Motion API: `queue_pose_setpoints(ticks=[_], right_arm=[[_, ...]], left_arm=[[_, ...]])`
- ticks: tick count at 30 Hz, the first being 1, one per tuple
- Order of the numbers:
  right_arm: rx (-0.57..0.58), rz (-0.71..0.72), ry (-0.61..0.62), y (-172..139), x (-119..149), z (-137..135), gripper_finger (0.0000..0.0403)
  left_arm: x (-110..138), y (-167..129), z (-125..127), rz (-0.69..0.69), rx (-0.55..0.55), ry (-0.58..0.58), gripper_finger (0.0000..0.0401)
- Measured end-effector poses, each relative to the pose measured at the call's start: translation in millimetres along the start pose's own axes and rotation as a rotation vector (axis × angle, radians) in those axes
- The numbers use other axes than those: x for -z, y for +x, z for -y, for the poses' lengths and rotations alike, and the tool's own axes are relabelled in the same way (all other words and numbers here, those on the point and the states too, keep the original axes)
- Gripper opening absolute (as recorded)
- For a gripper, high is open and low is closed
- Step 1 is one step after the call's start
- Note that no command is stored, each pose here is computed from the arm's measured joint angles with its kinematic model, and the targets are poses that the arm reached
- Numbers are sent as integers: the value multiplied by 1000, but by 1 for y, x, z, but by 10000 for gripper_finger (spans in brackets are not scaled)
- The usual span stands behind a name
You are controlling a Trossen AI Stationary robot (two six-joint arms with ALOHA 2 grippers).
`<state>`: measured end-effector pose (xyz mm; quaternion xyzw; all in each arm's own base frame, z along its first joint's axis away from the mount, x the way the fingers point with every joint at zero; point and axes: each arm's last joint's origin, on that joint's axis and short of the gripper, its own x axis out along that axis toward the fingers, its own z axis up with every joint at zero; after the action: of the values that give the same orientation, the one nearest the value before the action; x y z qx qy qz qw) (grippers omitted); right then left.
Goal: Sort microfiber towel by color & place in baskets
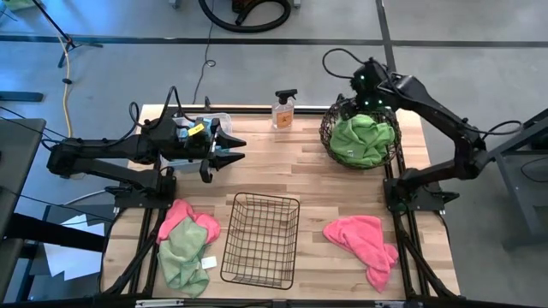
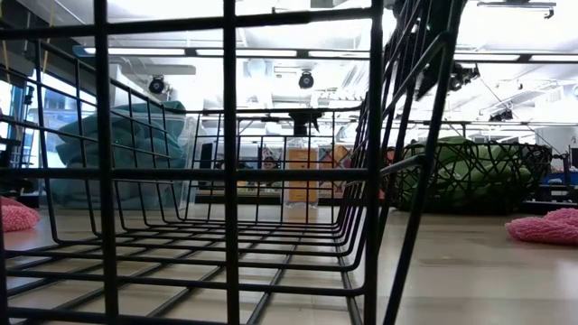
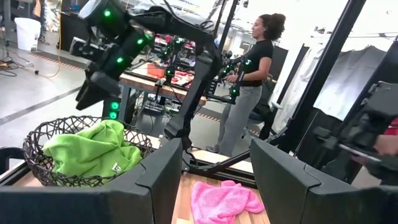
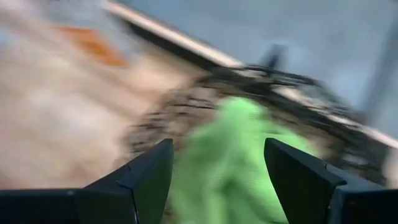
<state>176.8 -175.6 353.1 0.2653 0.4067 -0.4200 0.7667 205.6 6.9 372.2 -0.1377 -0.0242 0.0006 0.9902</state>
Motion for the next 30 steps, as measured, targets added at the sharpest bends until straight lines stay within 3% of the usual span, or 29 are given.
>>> queue_pose_setpoints(ticks=[6,15,20,24,30], right_arm=[[-301,98,-95,-8,14,-40,248],[-695,297,-179,3,67,-122,248],[-904,405,-249,-15,88,-156,248],[-978,540,-352,-42,91,-171,248],[-914,716,-485,-67,85,-176,248]], left_arm=[[0,0,0,-3,-1,0,179],[0,0,0,-1,-10,1,179],[0,0,-1,4,-26,1,179],[0,0,-2,11,-52,2,179],[0,0,-2,15,-71,28,179]])
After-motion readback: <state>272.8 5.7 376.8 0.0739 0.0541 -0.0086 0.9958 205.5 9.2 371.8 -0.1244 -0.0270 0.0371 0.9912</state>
